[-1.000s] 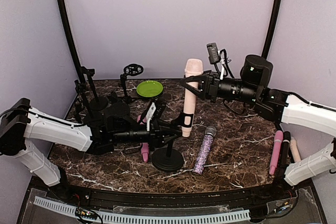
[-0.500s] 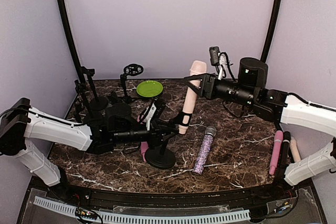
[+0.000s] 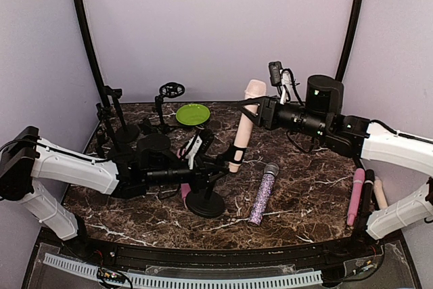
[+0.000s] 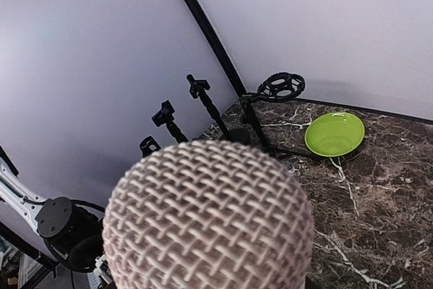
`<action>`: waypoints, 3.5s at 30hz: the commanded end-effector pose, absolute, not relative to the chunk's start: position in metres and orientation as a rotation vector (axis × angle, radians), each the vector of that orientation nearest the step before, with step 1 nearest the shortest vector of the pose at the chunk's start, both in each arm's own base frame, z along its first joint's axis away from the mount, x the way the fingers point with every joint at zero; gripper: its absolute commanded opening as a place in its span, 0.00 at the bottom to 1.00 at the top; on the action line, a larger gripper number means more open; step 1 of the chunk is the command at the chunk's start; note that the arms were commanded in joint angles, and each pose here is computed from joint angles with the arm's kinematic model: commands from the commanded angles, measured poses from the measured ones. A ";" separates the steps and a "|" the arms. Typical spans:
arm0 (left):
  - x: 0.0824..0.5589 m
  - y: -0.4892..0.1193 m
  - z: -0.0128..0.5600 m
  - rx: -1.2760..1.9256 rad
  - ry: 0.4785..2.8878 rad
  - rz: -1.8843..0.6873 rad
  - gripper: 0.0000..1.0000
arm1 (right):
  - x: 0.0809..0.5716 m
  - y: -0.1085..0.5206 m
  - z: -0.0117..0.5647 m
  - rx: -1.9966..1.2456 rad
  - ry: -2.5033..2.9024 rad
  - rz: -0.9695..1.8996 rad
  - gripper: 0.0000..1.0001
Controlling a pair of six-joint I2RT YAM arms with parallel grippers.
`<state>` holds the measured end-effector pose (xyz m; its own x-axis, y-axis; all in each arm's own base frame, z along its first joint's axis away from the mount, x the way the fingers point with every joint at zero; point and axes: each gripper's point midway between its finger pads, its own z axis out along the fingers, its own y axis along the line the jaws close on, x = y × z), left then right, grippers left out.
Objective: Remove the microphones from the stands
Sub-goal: Remove the microphone from the microphone stand, then place the microphone stand at the center of the board.
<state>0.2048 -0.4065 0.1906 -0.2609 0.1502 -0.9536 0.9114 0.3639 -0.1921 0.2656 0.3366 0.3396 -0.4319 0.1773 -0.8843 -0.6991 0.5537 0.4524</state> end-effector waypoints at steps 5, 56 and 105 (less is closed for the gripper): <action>0.190 -0.404 0.197 1.034 1.662 -1.123 0.00 | 0.252 0.327 0.415 -0.561 1.421 1.095 0.01; 0.243 -0.408 0.222 0.877 1.603 -1.019 0.00 | 0.302 0.245 0.384 -0.228 1.653 0.763 0.00; 0.368 -0.389 0.184 0.774 1.450 -0.903 0.31 | 0.283 0.183 0.162 0.114 2.192 0.685 0.00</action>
